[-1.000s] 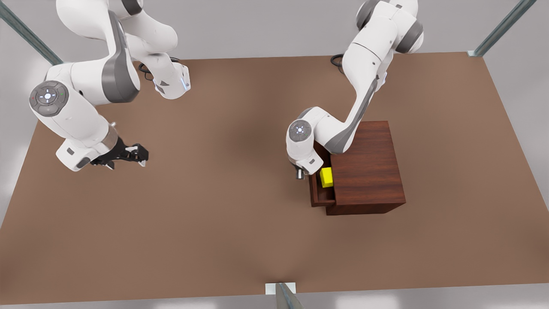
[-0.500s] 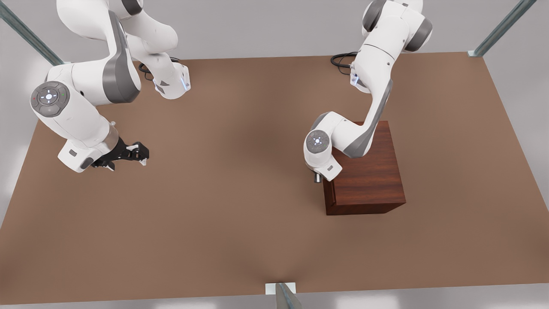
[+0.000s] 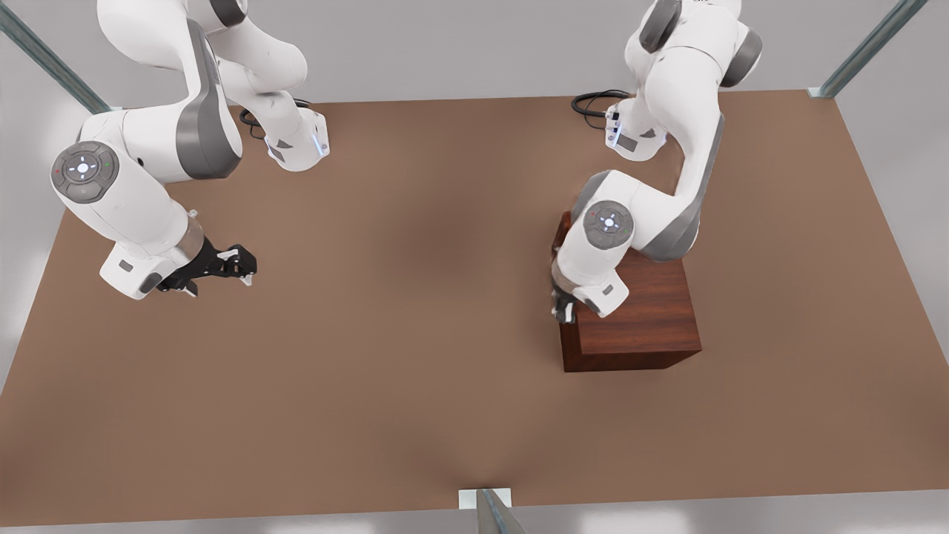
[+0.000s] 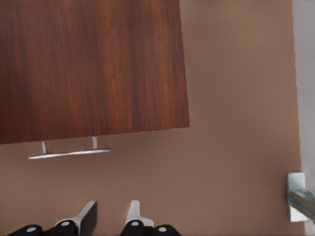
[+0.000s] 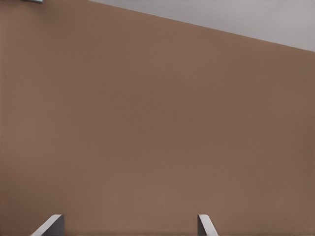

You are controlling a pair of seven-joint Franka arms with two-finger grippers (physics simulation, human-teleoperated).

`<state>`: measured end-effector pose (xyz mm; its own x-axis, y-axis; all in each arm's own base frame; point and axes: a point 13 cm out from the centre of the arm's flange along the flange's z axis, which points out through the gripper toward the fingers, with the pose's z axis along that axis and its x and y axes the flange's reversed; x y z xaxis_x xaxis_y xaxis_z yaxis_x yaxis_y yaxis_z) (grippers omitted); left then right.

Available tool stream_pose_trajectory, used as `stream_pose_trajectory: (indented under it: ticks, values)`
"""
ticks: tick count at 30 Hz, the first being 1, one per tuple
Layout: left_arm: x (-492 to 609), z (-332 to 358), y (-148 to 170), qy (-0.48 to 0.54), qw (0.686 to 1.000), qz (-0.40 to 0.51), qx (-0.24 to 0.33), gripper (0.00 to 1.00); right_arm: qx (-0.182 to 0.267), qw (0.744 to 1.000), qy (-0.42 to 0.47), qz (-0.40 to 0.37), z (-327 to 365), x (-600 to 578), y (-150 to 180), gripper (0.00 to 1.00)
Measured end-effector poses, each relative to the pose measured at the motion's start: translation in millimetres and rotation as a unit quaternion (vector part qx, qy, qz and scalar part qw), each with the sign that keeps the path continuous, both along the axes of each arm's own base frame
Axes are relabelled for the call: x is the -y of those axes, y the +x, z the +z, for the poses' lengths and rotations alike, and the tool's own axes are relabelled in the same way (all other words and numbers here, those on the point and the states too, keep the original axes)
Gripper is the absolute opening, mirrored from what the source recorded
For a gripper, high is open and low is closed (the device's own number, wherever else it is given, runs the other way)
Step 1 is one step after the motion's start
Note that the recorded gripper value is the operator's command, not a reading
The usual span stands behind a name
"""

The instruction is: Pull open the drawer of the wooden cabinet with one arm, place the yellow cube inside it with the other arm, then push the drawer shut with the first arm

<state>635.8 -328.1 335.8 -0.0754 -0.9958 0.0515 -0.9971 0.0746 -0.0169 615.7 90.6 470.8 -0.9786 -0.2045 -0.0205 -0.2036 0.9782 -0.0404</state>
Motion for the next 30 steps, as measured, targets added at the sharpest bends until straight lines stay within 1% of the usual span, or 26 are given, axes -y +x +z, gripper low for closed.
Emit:
stream_pose_trajectory:
  ticks: [2, 5, 8, 10, 13, 20, 25, 30]
  values:
    - [-74, 25, 28, -0.001, 1.0, 0.0, 0.005, 1.0, -0.001, 1.0, 0.0, 0.001, -2, 0, 1, 1.0]
    - [-152, 79, 35, 0.0, 0.998, -0.058, 0.019, 1.0, -0.002, 1.0, 0.001, 0.002, -4, 1, 2, 1.0]
    - [-194, 141, 14, 0.014, 0.988, -0.152, 0.035, 1.0, -0.003, 1.0, 0.001, 0.003, -4, 1, 2, 1.0]
    - [-207, 162, -2, 0.024, 0.976, -0.216, 0.033, 1.0, -0.002, 1.0, 0.001, 0.002, -4, 2, 2, 1.0]
    - [-208, 164, -17, 0.027, 0.95, -0.311, 0.016, 1.0, -0.003, 1.0, 0.001, 0.001, -5, 4, 3, 1.0]
    - [-202, 157, -28, 0.021, 0.878, -0.478, -0.005, 1.0, -0.003, 1.0, 0.001, 0.006, -5, 0, 3, 1.0]
    - [-203, 156, -32, 0.016, 0.827, -0.562, -0.008, 1.0, -0.003, 1.0, 0.001, 0.006, -5, 1, 3, 1.0]
    - [-200, 156, -34, 0.013, 0.786, -0.618, -0.009, 1.0, -0.003, 1.0, 0.001, 0.007, -5, 1, 3, 1.0]
